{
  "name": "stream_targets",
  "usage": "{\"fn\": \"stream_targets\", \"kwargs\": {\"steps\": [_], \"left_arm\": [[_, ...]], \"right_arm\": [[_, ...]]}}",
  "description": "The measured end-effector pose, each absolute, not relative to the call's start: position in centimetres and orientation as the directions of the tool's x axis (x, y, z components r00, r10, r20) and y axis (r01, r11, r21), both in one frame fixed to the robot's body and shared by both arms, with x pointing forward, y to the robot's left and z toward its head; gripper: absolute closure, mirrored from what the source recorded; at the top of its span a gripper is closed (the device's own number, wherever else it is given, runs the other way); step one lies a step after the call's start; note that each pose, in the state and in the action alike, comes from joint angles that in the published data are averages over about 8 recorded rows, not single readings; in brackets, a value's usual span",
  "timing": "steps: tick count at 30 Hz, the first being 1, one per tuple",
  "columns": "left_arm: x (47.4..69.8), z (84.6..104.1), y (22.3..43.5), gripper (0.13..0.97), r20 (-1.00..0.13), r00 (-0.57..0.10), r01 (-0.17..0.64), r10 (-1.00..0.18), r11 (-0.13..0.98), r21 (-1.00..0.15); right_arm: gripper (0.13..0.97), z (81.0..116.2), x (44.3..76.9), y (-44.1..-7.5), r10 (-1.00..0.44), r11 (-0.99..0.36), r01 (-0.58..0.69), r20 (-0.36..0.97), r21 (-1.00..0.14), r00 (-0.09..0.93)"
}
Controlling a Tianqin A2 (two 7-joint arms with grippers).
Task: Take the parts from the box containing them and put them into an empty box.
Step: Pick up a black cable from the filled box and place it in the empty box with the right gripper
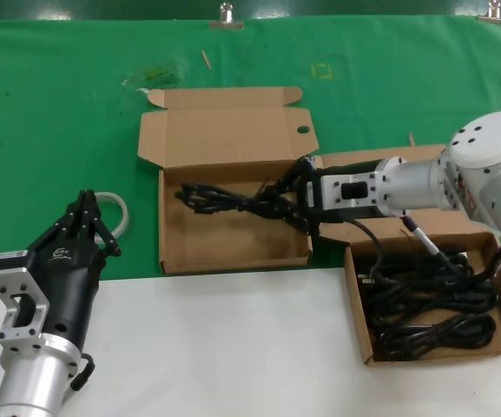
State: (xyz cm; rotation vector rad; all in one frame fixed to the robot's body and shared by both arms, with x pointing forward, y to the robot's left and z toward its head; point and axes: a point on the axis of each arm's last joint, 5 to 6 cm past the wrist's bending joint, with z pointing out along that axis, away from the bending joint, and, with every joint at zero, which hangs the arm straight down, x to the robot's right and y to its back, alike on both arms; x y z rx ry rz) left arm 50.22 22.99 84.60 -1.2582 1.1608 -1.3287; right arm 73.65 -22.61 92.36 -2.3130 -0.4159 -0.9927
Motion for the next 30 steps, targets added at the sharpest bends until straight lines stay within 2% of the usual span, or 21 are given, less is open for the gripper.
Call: {"fn": "stream_targets", "kwargs": {"steps": [27, 30], "left_arm": [[50.2, 84.6, 23.0, 0.941, 0.113, -0.035, 0.022, -0.993, -0.113, -0.993], [50.2, 84.6, 23.0, 0.941, 0.113, -0.035, 0.022, -0.993, -0.113, -0.993]], "right_arm": [[0.922, 90.9, 73.1, -22.3, 0.088, -0.79, 0.495, 0.733, -0.361, 0.675], [0.9, 91.0, 73.1, -22.1, 0.086, -0.788, 0.497, 0.736, -0.362, 0.671]]}}
